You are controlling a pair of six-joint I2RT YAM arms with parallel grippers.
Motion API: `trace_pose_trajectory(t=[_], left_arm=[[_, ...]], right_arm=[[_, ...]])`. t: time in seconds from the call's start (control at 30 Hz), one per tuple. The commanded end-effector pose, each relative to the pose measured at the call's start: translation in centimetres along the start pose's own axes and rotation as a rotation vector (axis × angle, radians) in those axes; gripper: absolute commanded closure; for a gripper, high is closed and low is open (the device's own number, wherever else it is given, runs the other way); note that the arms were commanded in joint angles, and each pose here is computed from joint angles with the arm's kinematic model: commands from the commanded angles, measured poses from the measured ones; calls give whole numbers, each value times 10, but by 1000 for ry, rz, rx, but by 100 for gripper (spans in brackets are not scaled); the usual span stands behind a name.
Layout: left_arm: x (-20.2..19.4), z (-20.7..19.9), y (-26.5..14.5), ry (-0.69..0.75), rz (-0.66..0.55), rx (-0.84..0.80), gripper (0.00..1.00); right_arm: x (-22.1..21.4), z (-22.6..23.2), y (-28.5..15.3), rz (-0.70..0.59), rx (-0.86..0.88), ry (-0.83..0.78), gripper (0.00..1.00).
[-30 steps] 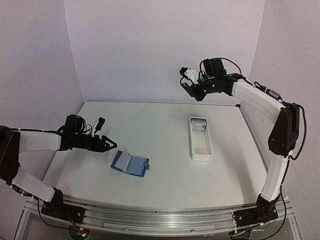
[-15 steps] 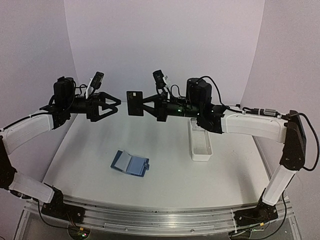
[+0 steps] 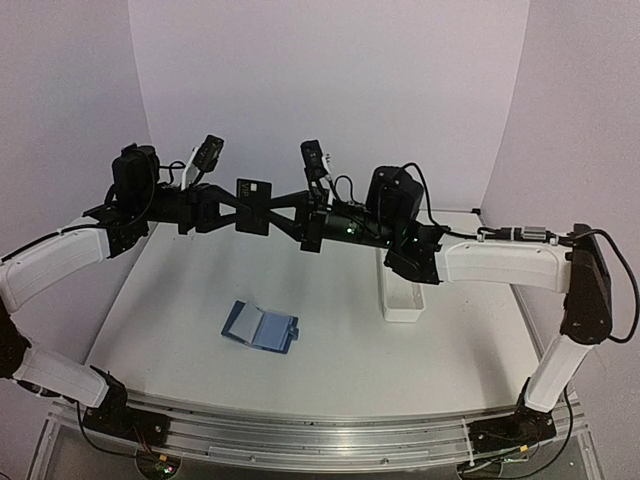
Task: Put the credit cards into the card holder
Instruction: Insert the credit card into the card holder.
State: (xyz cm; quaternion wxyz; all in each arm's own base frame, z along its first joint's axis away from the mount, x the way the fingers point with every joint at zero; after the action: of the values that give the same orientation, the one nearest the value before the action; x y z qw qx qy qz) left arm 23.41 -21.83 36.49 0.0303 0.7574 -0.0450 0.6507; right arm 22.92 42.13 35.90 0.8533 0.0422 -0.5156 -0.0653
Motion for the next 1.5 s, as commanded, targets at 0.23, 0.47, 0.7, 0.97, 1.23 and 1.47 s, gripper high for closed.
trace_pose_trajectory(t=[0.23,0.47,0.7,0.97,1.23,1.47], left_arm=[[-15,9,-7,-219,22,232,100],[-140,32,-19,-574,212,489,100],[-211,42,-24,-709,366,578,100],[-238,48,-23,-689,411,629,100],[-249,66,-23,-625,408,711,100],[-260,65,-20,-637,385,693,100]], right_arm=[[-20,-49,-11,-71,-401,222,62],[-115,-114,-46,127,-1006,593,35],[-185,-130,-45,295,-1114,810,32],[-229,-146,-25,402,-1095,889,34],[-246,-157,-32,400,-1157,904,49],[-263,-161,-47,419,-1214,913,69]])
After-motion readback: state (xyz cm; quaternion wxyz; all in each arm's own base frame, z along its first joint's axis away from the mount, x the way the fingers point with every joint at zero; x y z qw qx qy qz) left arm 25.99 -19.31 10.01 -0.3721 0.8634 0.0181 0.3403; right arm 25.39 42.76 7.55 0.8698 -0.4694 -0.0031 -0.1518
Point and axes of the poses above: each gripper's point midway between its finger pads, its own y axis out along the fingers, its own z axis along the line the jaws close on, x = y × z, the point moved 7 cm from there along -y, back along the fingers, and after that the axes turned 14 degrees about y, right-handed, at the moved point
